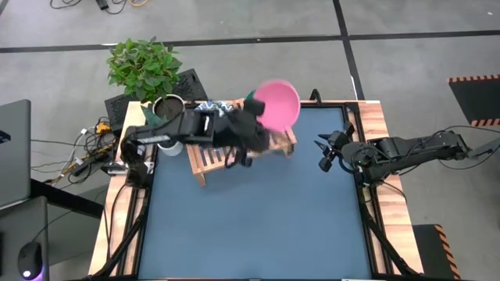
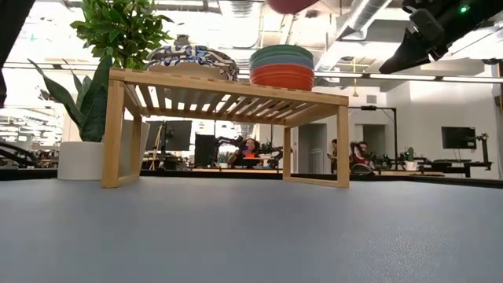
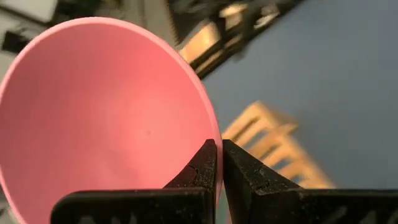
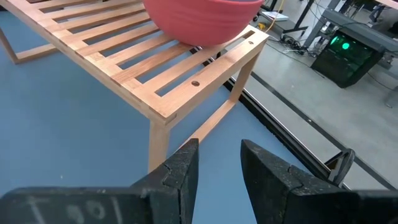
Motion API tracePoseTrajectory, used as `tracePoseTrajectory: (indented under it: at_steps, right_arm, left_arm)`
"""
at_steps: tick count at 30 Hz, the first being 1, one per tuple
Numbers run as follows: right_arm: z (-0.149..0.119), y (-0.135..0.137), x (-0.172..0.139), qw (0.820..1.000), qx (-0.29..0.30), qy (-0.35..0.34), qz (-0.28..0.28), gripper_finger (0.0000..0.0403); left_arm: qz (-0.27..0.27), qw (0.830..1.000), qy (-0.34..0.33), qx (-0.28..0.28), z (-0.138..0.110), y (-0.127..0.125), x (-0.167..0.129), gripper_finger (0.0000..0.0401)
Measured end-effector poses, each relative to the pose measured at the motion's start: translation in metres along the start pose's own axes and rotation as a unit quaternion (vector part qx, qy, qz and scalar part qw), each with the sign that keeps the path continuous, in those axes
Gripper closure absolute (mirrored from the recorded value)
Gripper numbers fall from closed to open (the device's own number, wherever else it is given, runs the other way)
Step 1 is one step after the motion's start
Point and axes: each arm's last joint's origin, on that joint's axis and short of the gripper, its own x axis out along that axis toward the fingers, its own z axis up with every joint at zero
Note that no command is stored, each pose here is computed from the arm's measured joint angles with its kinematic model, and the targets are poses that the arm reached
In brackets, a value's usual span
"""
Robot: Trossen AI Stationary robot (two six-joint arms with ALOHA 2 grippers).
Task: Place and stack bowls onto a shelf
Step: Stack the pink bowl on top of the green bowl
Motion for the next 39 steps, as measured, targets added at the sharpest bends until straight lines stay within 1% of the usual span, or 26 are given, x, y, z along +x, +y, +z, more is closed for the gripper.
tracePoseTrajectory:
  at_steps: [2, 4, 8, 11, 13, 16, 19, 22, 31, 39]
  right_arm:
    - [0.0, 0.0, 0.0, 1.0, 0.0, 0.0, 0.0, 0.0258]
    - [0.0, 0.0, 0.0, 1.0, 0.0, 0.0, 0.0, 0.0258]
    - [0.0, 0.0, 0.0, 1.0, 0.0, 0.0, 0.0, 0.0258]
    - [0.0, 0.0, 0.0, 1.0, -0.001, 0.0, 0.0, 0.0258]
    - [0.0, 0.0, 0.0, 1.0, -0.006, 0.001, -0.001, 0.0258]
    - [-0.001, 0.0, 0.0, 1.0, -0.009, 0.004, -0.001, 0.0258]
    - [-0.001, 0.0, 0.0, 1.0, -0.011, 0.006, -0.003, 0.0258]
    - [-0.002, -0.001, 0.0, 1.0, -0.012, 0.006, -0.004, 0.0258]
    - [-0.002, -0.001, 0.0, 1.0, -0.011, 0.006, -0.003, 0.0258]
    - [-0.002, -0.001, 0.0, 1.0, -0.008, 0.006, -0.003, 0.0258]
  left_arm:
    - [0.019, 1.0, 0.012, -0.005, -0.011, 0.015, 0.006, 0.0401]
    - [0.019, 1.0, 0.018, -0.016, -0.025, 0.03, 0.014, 0.0401]
    - [-0.01, 0.999, 0.021, -0.048, -0.055, 0.055, 0.03, 0.0401]
    - [-0.027, 0.997, 0.035, -0.069, -0.076, 0.067, 0.043, 0.0401]
    - [-0.034, 0.995, 0.043, -0.078, -0.087, 0.073, 0.049, 0.0401]
    - [-0.052, 0.994, 0.027, -0.094, -0.095, 0.08, 0.049, 0.0401]
    - [-0.094, 0.99, 0.017, -0.107, -0.099, 0.077, 0.048, 0.0401]
    - [-0.124, 0.987, 0.025, -0.103, -0.101, 0.072, 0.048, 0.0401]
    - [-0.14, 0.985, 0.03, -0.094, -0.102, 0.067, 0.051, 0.0401]
    - [-0.157, 0.983, 0.045, -0.08, -0.104, 0.06, 0.066, 0.0401]
